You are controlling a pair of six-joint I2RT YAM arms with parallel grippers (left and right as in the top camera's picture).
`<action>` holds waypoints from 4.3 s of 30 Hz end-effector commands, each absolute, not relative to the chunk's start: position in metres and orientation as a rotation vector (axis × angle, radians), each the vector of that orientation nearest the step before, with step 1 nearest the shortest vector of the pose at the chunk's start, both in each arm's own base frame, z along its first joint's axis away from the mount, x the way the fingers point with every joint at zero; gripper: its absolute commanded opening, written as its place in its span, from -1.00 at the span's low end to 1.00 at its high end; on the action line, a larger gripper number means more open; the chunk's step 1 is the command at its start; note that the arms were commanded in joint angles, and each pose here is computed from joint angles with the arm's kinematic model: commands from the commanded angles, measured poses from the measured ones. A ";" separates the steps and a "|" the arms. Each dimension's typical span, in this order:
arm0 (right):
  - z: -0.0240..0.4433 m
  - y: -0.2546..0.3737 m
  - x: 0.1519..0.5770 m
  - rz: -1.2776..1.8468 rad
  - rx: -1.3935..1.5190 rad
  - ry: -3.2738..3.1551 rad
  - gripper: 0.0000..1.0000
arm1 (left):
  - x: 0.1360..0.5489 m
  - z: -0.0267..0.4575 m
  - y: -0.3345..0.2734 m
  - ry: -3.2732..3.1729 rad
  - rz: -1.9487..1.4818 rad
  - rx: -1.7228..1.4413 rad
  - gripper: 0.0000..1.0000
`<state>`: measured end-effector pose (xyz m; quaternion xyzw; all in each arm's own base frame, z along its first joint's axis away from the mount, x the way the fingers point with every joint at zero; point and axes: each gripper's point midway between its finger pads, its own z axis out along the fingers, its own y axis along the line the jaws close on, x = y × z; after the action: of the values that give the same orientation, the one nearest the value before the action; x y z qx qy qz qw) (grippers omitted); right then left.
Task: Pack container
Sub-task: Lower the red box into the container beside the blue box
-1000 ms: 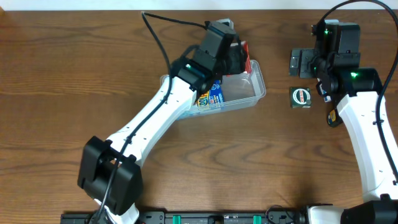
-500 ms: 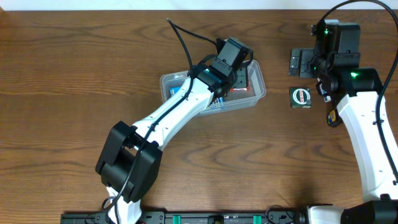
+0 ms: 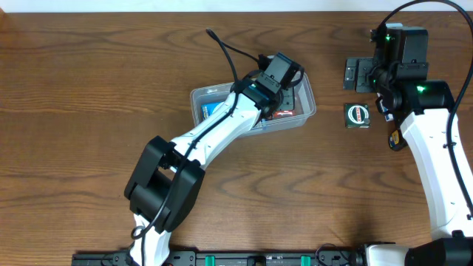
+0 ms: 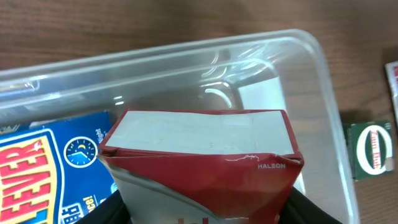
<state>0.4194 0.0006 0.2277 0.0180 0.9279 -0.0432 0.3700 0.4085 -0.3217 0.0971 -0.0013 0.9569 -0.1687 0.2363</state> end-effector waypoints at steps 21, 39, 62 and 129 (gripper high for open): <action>0.233 -0.002 0.419 -0.114 0.065 2.367 0.98 | 0.411 0.096 -0.313 2.605 -0.381 -0.140 -0.02; 0.233 -0.002 0.419 -0.114 0.065 2.367 0.99 | 0.410 0.064 -0.311 2.656 -0.347 -0.195 0.00; 0.233 -0.002 0.419 -0.114 0.065 2.367 0.99 | 0.403 0.059 -0.305 2.694 -0.298 -0.148 0.36; 0.233 -0.002 0.419 -0.114 0.065 2.367 0.98 | 0.391 0.051 -0.327 2.701 -0.343 0.419 -0.88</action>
<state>0.4194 0.0006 0.2277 0.0182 0.9279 -0.0431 0.3700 0.3898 -0.3259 0.0588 0.1262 0.9635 -0.1315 0.1959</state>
